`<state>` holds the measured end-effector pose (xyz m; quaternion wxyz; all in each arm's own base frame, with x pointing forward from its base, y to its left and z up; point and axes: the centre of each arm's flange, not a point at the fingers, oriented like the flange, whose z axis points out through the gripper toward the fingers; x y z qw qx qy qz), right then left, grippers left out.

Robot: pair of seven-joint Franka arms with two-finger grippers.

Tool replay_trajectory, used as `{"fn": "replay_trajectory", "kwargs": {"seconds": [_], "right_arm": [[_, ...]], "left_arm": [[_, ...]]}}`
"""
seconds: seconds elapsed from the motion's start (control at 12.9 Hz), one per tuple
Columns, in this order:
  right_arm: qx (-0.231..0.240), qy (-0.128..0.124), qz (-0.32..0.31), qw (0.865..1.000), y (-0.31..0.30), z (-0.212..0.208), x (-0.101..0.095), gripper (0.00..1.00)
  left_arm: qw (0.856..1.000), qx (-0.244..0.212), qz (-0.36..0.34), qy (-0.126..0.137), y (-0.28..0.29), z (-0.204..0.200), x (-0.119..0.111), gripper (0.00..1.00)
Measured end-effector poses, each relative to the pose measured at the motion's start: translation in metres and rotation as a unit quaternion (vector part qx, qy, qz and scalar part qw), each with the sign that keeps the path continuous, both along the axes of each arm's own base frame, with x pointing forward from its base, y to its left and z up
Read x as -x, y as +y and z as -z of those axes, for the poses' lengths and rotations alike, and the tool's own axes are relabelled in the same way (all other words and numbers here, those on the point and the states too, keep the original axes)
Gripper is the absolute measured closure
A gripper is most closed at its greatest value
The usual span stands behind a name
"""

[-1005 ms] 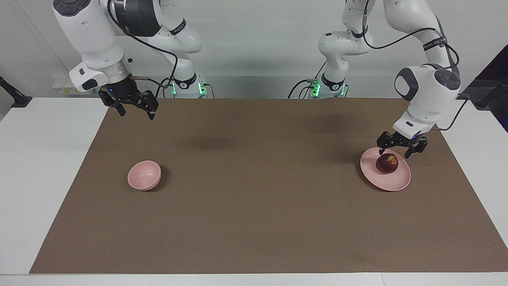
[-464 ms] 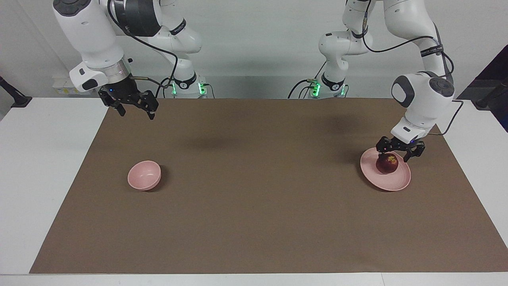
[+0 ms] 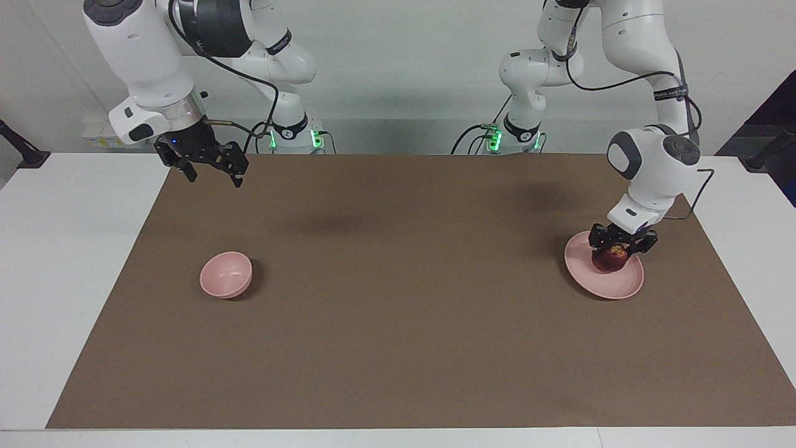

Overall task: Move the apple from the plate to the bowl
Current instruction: 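Reach the left gripper to the red apple on the plate and grasp it, then lift the apple with the left gripper while the right gripper approaches it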

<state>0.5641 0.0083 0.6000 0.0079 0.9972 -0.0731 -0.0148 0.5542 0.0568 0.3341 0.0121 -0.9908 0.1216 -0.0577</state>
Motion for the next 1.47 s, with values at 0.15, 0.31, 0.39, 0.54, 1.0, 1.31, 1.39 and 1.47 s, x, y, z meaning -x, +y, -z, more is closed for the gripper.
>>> {"fn": "replay_trajectory", "kwargs": {"seconds": [0.15, 0.31, 0.39, 0.54, 1.0, 1.31, 1.39, 1.47], "right_arm": [[0.000, 0.000, -0.003, 1.000, 0.003, 0.000, 0.000, 0.00], [-0.001, 0.000, -0.005, 1.000, 0.006, 0.000, 0.000, 0.00], [-0.007, 0.001, -0.004, 1.000, 0.007, 0.001, 0.000, 0.00], [-0.025, 0.008, 0.022, 0.999, 0.011, 0.005, 0.001, 0.00], [-0.108, 0.081, 0.200, 0.970, 0.038, 0.041, 0.009, 0.00], [-0.174, 0.151, 0.290, 0.929, 0.089, 0.089, 0.005, 0.00], [-0.190, 0.166, 0.312, 0.916, 0.103, 0.104, 0.000, 0.00], [-0.207, 0.179, 0.335, 0.901, 0.116, 0.117, -0.005, 0.00]], "left_arm": [[1.000, 0.000, 0.002, -0.004, -0.002, -0.001, -0.001, 0.26], [1.000, 0.000, 0.006, -0.011, -0.007, -0.009, -0.005, 0.26], [1.000, 0.000, 0.010, -0.016, -0.011, -0.015, -0.006, 0.26], [0.999, 0.001, 0.021, -0.026, -0.022, -0.031, -0.008, 0.26], [0.994, 0.102, 0.025, -0.031, -0.099, -0.103, 0.008, 0.26], [0.976, 0.218, -0.016, -0.022, -0.140, -0.119, 0.015, 0.26], [0.969, 0.244, -0.027, -0.019, -0.150, -0.119, 0.017, 0.26], [0.962, 0.271, -0.038, -0.014, -0.159, -0.120, 0.018, 0.26]]}}
